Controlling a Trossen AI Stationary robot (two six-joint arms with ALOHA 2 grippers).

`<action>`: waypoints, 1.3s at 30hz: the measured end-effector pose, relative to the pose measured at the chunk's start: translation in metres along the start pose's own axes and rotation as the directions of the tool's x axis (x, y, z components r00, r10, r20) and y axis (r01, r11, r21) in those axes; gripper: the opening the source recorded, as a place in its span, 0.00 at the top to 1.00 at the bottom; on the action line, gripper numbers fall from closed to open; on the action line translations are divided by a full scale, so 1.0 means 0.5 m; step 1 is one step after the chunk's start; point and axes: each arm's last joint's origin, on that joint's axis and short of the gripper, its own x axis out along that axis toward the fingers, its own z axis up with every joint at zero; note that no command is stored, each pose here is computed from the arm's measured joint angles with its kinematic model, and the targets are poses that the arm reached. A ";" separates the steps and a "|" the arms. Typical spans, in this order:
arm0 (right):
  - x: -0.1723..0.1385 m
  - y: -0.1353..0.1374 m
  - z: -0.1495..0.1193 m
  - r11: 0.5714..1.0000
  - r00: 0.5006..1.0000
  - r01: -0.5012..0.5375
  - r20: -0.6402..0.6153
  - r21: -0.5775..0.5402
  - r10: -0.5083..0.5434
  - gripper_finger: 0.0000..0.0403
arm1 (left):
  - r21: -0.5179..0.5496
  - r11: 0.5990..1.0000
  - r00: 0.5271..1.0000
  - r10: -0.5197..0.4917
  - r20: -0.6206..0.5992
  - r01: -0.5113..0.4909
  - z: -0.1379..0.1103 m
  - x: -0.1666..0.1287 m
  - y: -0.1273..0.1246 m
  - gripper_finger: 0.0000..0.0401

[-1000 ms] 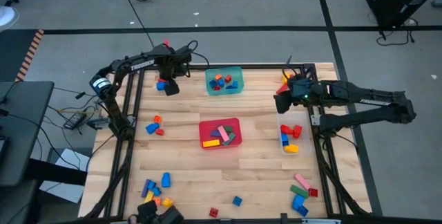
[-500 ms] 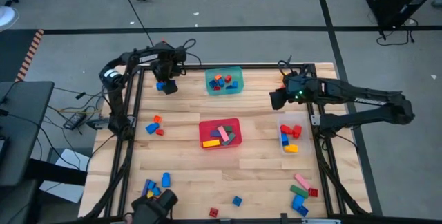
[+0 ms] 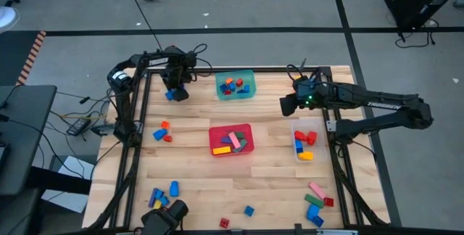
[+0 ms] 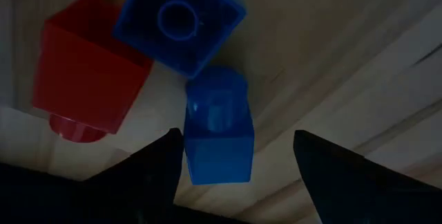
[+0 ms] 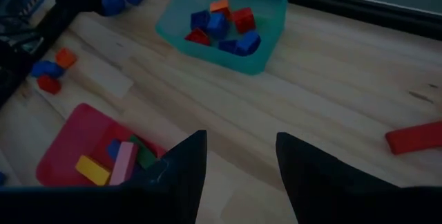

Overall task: Sort blocks by size
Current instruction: Put the blue 1 stud game piece into the transparent bin

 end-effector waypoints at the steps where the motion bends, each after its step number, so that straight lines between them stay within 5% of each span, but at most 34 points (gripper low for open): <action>1: 0.000 0.000 0.000 1.000 1.000 0.000 0.000 -0.004 0.000 0.53 | -0.007 1.000 1.000 0.001 0.000 -0.001 0.000 0.000 -0.001 0.30; 17: 0.000 0.000 0.001 1.000 1.000 -0.003 0.002 -0.016 0.003 0.53 | -0.076 0.997 0.999 0.020 -0.037 -0.023 -0.010 0.040 -0.007 0.31; 21: 0.000 0.000 0.001 1.000 1.000 -0.003 0.002 -0.031 0.003 0.53 | -0.114 0.993 0.999 0.018 -0.040 -0.022 -0.014 0.057 -0.010 0.39; 27: 0.000 0.000 0.001 0.999 1.000 -0.003 0.003 -0.051 0.003 0.53 | -0.164 0.986 1.000 0.018 -0.026 -0.022 -0.017 0.054 -0.011 0.66; 39: 0.000 0.001 0.000 0.995 1.000 -0.023 -0.017 -0.094 0.022 0.53 | -0.248 0.968 0.994 0.062 0.090 -0.038 -0.042 -0.006 -0.031 0.68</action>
